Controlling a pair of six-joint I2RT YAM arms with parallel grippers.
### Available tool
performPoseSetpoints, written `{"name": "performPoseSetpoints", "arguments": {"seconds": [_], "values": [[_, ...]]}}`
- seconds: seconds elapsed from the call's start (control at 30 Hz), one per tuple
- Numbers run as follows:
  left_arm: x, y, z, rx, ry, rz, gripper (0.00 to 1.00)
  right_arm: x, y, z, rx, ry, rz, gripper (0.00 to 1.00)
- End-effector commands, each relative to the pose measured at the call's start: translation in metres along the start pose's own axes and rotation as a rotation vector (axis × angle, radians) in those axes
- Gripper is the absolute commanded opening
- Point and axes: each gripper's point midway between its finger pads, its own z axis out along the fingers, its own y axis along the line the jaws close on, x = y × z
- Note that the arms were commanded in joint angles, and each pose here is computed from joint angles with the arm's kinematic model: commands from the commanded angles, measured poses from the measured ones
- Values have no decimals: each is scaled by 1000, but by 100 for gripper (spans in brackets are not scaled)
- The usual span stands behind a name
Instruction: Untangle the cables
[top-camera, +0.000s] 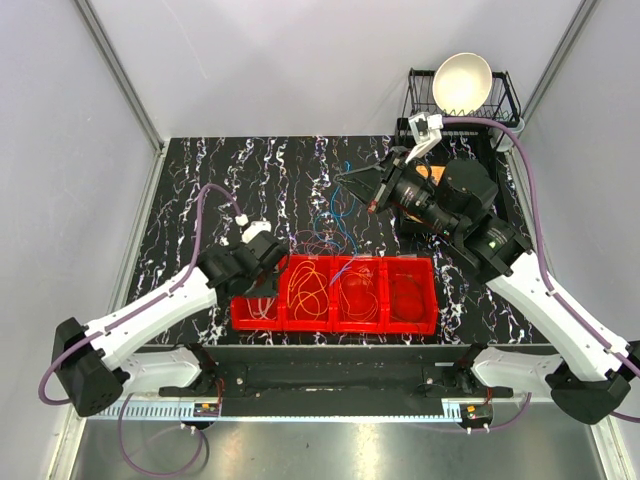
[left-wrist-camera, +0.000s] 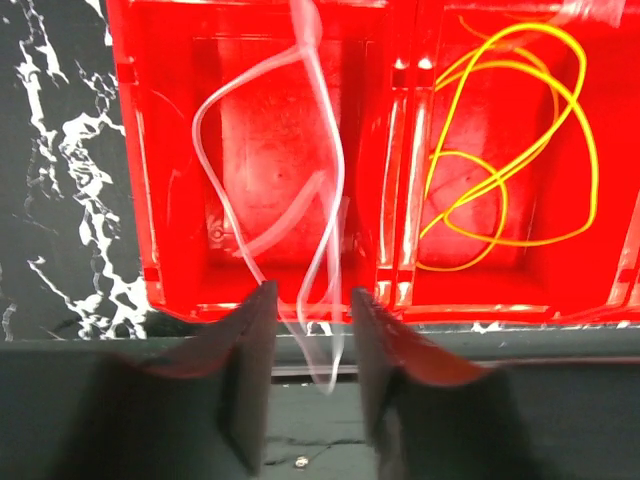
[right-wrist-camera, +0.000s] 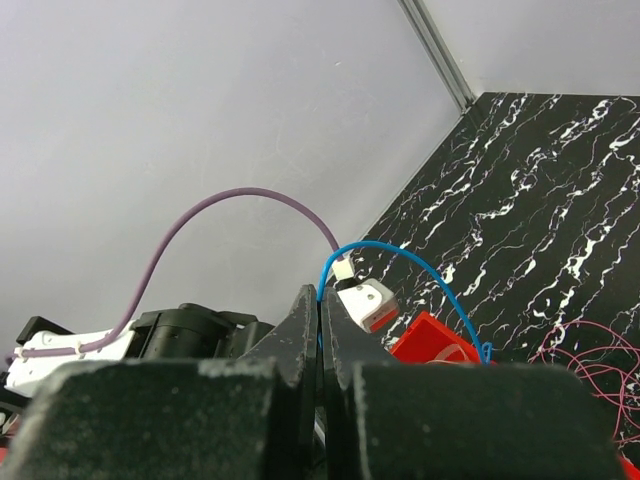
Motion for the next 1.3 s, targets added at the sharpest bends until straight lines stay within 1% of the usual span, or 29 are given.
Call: {"name": "performPoseSetpoints", "arguments": {"seconds": [0.0, 0.03, 0.13, 0.33, 0.43, 0.47, 0.5, 0.57, 0.63, 0.73, 0.87, 1.0, 1.1, 1.27], "values": [[-21, -9, -4, 25, -69, -7, 63, -10, 17, 1, -66, -21, -6, 0], [-24, -10, -5, 24, -74, -6, 76, -11, 20, 1, -73, -20, -5, 0], [-34, -6, -13, -5, -98, -11, 83, -12, 22, 3, -79, -15, -7, 0], [-56, 0, -46, 16, -173, -24, 87, -6, 26, 10, -102, 24, 22, 0], [-63, 20, -68, -14, -238, -56, 91, 3, 30, 18, -132, 70, 61, 0], [-65, 32, -72, -50, -259, -64, 92, 8, 28, 25, -135, 88, 74, 0], [-66, 40, -80, -48, -293, -82, 93, 11, 31, 26, -154, 106, 88, 0], [-66, 55, -82, -80, -328, -90, 94, 18, 31, 37, -169, 134, 132, 0], [-65, 65, -90, -73, -371, -109, 94, 25, 36, 44, -196, 169, 169, 0], [-59, 77, -89, -79, -411, -119, 94, 42, 39, 57, -193, 207, 182, 0], [-49, 83, -78, -71, -439, -131, 94, 65, 39, 75, -180, 252, 200, 0], [-52, 84, -84, -29, -487, -151, 93, 86, 46, 90, -176, 290, 217, 0], [-55, 88, -88, -32, -521, -166, 93, 104, 46, 102, -159, 321, 232, 0], [-53, 88, -86, -19, -522, -167, 92, 128, 40, 121, -137, 361, 249, 0]]}}
